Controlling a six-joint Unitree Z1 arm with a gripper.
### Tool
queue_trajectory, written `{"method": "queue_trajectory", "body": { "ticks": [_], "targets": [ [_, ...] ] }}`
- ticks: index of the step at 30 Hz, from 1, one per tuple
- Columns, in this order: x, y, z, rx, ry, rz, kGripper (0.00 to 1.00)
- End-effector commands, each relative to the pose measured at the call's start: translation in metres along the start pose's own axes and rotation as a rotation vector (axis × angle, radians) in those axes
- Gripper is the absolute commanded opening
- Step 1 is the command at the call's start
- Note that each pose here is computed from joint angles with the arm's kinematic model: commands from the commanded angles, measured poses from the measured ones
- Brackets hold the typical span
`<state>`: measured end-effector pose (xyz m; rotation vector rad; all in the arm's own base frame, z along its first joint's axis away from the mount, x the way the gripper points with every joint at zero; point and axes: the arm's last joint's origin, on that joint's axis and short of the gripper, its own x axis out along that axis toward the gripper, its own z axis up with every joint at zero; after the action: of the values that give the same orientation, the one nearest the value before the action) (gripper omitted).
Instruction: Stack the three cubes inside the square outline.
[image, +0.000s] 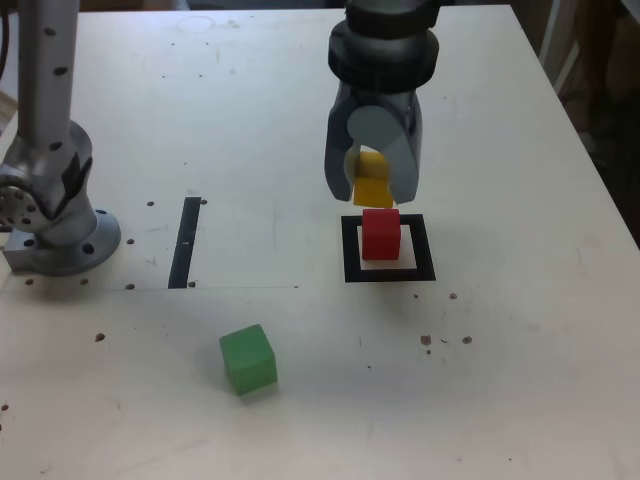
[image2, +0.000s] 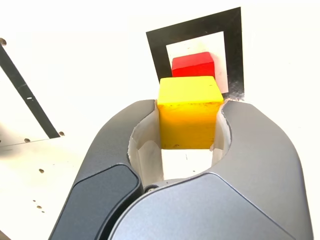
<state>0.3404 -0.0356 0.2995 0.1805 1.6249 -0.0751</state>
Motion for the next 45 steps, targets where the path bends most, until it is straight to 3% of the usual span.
{"method": "queue_trajectory", "body": {
  "ticks": [1, 17, 30, 40, 45],
  "targets": [
    [0.002, 0.001, 0.001, -0.002, -0.005, -0.003, 0.28],
    [0.024, -0.001, 0.007, -0.004, 0.015, -0.021, 0.28],
    [0.027, 0.003, 0.008, -0.014, 0.009, 0.001, 0.29],
    [0.029, 0.004, 0.009, -0.01, 0.01, -0.018, 0.41],
    [0.029, 0.003, 0.009, -0.003, 0.01, -0.026, 0.54]
  ]
}}
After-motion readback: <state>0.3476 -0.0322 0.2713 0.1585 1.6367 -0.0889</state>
